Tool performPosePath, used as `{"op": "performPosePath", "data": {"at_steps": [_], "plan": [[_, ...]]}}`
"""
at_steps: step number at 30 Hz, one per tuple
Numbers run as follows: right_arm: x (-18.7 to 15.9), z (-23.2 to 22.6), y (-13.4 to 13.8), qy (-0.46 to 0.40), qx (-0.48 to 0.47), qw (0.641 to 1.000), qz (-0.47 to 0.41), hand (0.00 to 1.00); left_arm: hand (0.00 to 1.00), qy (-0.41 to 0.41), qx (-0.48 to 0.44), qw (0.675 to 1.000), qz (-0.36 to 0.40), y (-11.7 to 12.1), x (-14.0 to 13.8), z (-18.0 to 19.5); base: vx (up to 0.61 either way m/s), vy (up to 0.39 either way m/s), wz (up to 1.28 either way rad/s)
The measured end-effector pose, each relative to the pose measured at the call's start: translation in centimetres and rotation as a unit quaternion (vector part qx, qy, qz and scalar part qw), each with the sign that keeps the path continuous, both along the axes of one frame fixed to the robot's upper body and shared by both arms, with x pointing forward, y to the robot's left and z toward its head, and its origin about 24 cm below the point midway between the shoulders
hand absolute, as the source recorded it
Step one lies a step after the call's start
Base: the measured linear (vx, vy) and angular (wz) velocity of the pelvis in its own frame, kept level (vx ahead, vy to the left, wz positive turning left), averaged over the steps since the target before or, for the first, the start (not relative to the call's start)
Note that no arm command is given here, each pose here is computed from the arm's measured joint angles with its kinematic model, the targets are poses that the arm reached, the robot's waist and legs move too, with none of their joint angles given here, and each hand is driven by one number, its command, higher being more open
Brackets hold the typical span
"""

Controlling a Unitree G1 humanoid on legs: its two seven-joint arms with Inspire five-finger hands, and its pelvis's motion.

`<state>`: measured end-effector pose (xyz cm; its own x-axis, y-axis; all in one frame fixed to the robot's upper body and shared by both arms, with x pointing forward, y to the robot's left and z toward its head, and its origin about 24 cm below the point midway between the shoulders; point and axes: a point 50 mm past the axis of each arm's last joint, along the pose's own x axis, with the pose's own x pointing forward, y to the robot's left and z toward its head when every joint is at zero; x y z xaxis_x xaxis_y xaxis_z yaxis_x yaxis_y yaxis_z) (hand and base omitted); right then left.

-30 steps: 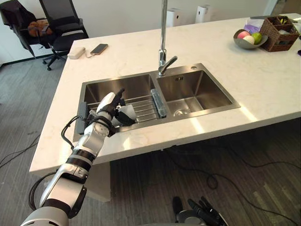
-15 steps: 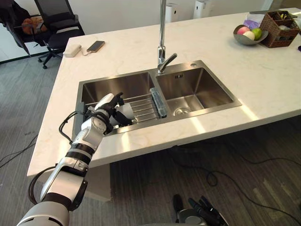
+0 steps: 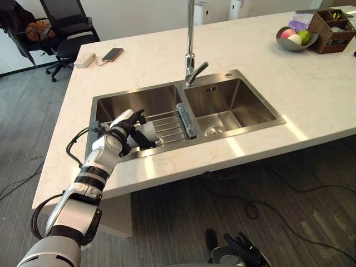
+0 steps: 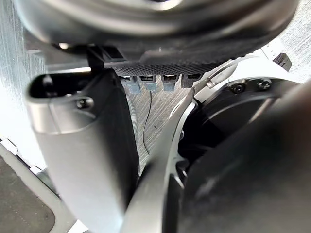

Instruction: Walk over to the sink, pick up the cup, carry it to the dishwasher, place the cup inside the dishwasher, then close the dishwasher door

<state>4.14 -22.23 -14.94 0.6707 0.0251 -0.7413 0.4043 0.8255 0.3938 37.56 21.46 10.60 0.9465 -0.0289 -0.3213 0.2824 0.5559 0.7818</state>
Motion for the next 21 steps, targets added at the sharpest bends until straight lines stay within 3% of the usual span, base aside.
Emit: {"op": "performPosePath", "data": {"at_steps": [4, 5, 15, 21], "plan": [[0.0, 0.0, -0.2, 0.005, 0.001, 1.0, 0.003, 1.0, 1.0, 0.038, 0.018, 0.999, -0.014, 0.0, 0.1, 0.3, 0.0, 0.0, 0.0], [0.0, 0.0, -0.2, 0.006, 0.002, 1.0, 0.003, 1.0, 0.0, 0.046, 0.017, 0.999, -0.016, 0.0, 0.1, 0.3, 0.0, 0.0, 0.0], [0.2, -0.1, -0.3, 0.013, 0.003, 1.0, 0.012, 1.0, 0.0, 0.075, 0.025, 0.997, -0.013, 1.2, 0.1, 0.5, 0.0, 0.0, 0.0], [0.4, 0.0, -0.5, 0.013, 0.0, 1.0, 0.016, 1.0, 0.0, 0.052, 0.027, 0.998, -0.019, 1.2, 0.2, 0.1, 0.0, 0.0, 0.0]]}}
